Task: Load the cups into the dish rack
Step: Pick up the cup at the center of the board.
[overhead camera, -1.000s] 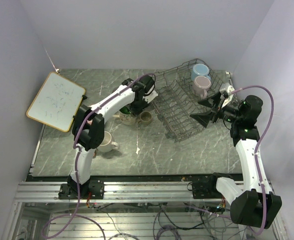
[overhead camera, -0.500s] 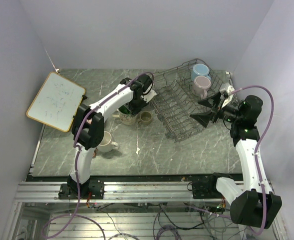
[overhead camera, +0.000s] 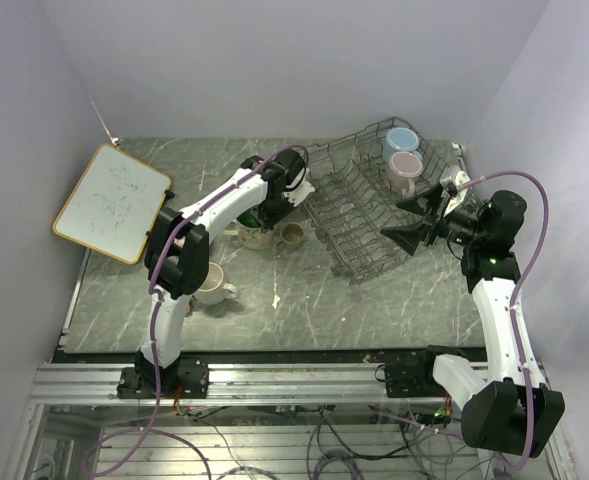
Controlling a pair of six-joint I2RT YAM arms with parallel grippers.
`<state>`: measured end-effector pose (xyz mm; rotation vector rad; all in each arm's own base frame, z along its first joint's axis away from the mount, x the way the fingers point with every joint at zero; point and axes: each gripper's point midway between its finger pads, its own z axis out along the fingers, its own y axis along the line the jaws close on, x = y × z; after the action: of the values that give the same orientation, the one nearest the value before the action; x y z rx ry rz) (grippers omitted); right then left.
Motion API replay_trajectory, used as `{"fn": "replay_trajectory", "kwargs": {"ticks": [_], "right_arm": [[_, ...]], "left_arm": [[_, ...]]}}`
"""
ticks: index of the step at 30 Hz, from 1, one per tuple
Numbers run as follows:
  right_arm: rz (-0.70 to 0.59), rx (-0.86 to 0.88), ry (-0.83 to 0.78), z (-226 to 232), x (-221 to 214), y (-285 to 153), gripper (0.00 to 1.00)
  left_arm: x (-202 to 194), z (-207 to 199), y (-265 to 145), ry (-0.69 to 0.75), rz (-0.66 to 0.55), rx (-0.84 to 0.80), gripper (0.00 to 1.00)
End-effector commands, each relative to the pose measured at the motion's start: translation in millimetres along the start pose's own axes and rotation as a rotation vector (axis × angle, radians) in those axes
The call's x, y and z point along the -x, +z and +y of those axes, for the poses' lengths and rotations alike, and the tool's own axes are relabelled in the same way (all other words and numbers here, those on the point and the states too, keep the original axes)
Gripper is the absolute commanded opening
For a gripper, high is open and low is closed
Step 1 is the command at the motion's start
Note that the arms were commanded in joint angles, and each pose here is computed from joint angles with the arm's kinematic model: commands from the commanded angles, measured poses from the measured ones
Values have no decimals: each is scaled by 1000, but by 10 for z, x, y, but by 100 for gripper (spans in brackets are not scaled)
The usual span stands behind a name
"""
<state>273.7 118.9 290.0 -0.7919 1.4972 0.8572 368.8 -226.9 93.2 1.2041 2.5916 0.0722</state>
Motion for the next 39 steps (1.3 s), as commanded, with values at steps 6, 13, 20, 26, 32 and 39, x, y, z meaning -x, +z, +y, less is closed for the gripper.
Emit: {"fn": "replay_trajectory", "kwargs": {"ticks": [6, 13, 20, 26, 32, 39], "right_arm": [[-5, -2, -19, 18, 19, -11, 86], [-6, -2, -21, 20, 22, -12, 86], [-7, -1, -20, 22, 18, -11, 86], [-9, 1, -15, 27, 16, -10, 86], [-11, 2, -13, 26, 9, -8, 86], [-13, 5, -17, 36, 12, -9, 86]], "left_arm": [[-27, 63, -5, -3, 1, 5, 7], [37, 82, -218, -19, -57, 11, 7], [19, 106, -439, -55, -93, 32, 7], [-48, 86, -632, -106, -138, 40, 7], [-6, 47, -896, -167, -265, 32, 7], [-22, -108, -1264, -248, -463, -28, 7]]}}
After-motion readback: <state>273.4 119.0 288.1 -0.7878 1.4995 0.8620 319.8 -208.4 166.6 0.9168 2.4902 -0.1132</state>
